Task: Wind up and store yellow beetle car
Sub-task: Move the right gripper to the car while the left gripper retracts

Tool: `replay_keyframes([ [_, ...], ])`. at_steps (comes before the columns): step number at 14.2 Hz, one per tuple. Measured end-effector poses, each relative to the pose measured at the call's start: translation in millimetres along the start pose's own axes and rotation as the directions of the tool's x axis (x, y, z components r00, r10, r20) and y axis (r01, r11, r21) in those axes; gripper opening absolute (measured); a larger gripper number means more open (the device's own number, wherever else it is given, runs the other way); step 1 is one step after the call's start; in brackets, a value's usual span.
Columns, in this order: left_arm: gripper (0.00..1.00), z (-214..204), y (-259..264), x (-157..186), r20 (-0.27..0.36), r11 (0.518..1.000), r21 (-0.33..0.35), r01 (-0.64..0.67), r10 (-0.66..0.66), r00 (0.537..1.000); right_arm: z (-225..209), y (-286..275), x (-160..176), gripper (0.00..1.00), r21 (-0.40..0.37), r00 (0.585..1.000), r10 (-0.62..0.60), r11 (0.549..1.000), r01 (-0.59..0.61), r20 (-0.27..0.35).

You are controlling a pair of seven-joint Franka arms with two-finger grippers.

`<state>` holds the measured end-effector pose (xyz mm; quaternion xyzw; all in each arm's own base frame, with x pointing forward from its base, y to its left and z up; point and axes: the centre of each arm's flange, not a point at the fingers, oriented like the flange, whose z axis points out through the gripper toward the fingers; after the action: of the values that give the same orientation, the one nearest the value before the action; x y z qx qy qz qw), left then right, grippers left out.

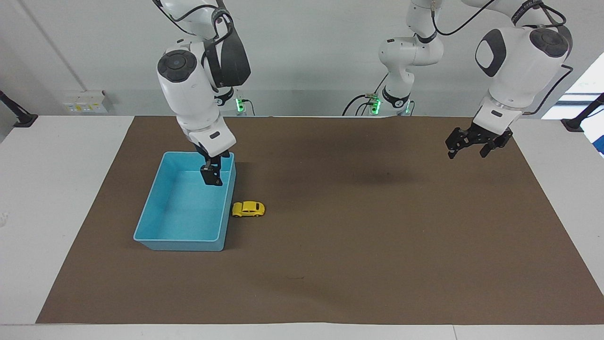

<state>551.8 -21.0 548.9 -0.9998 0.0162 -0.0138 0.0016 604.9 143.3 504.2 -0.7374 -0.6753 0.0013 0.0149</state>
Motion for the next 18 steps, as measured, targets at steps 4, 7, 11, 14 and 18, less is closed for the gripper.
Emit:
replay_keyframes([
  [4,1.0,-44.9,0.7,-5.8,0.01,1.0,0.0,-0.024,0.024,1.0,32.2,-5.2,10.2,1.0,0.002,1.0,-0.027,1.0,0.027,0.002],
  [7,1.0,-75.9,0.5,-11.6,0.017,0.999,0.0,-0.042,0.042,0.999,52.3,-10.4,20.5,1.0,-0.007,0.999,-0.053,0.999,0.053,0.0],
  [11,1.0,-110.3,3.6,-20.9,0.026,0.998,-0.001,-0.058,0.058,0.998,74.0,-13.8,24.3,1.0,-0.027,0.998,-0.061,0.998,0.061,-0.004],
  [14,1.0,-104.8,5.3,-24.1,0.047,0.997,-0.003,-0.082,0.082,0.995,90.9,-16.6,23.2,1.0,-0.032,0.998,-0.061,0.998,0.061,-0.005],
  [18,1.0,-91.5,4.9,-25.5,0.073,0.995,-0.006,-0.102,0.102,0.992,103.1,-17.2,22.4,1.0,-0.043,0.997,-0.072,0.997,0.071,-0.007],
])
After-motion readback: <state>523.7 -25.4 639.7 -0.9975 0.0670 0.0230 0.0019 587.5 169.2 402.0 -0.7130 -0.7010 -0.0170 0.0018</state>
